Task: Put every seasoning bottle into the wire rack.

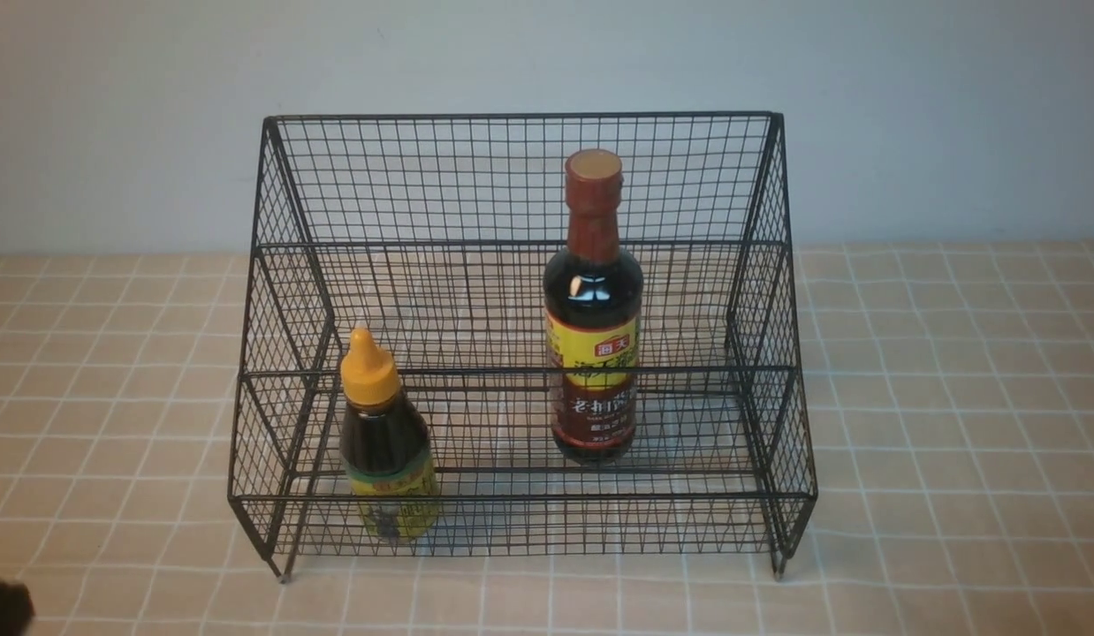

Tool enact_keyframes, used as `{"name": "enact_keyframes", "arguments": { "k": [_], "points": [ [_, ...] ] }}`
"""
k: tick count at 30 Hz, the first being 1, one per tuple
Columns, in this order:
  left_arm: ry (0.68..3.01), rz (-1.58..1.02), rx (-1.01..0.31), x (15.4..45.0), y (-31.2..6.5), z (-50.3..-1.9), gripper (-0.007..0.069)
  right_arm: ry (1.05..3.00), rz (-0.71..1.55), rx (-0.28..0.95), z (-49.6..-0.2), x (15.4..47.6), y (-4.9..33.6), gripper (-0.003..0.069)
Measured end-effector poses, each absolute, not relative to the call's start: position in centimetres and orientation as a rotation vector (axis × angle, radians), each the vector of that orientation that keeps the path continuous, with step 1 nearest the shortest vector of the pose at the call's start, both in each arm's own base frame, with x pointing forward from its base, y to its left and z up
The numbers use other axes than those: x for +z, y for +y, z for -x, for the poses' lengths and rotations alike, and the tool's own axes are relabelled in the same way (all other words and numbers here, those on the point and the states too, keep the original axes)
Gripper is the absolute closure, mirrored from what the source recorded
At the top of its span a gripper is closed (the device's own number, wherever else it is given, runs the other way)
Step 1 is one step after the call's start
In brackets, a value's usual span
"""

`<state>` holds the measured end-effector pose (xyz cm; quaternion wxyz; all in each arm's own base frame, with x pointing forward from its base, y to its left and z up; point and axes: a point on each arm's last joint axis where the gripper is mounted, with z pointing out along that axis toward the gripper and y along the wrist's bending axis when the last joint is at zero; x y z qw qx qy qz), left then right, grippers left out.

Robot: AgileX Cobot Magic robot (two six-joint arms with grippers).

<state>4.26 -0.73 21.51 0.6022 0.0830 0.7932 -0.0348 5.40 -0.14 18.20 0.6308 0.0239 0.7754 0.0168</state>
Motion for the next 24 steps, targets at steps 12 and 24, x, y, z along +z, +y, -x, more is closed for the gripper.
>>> {"name": "enact_keyframes", "arguments": {
  "k": [12,24],
  "points": [
    [1.874,-0.159,-0.046,17.1,-0.6,-5.2,0.0632,1.775,-0.055,0.038,-5.4,18.2,-0.1,0.0671],
    [1.871,-0.159,-0.046,17.1,-0.6,-5.2,0.0632,1.775,-0.055,0.039,-5.4,18.2,-0.1,0.0671]
  ]
}}
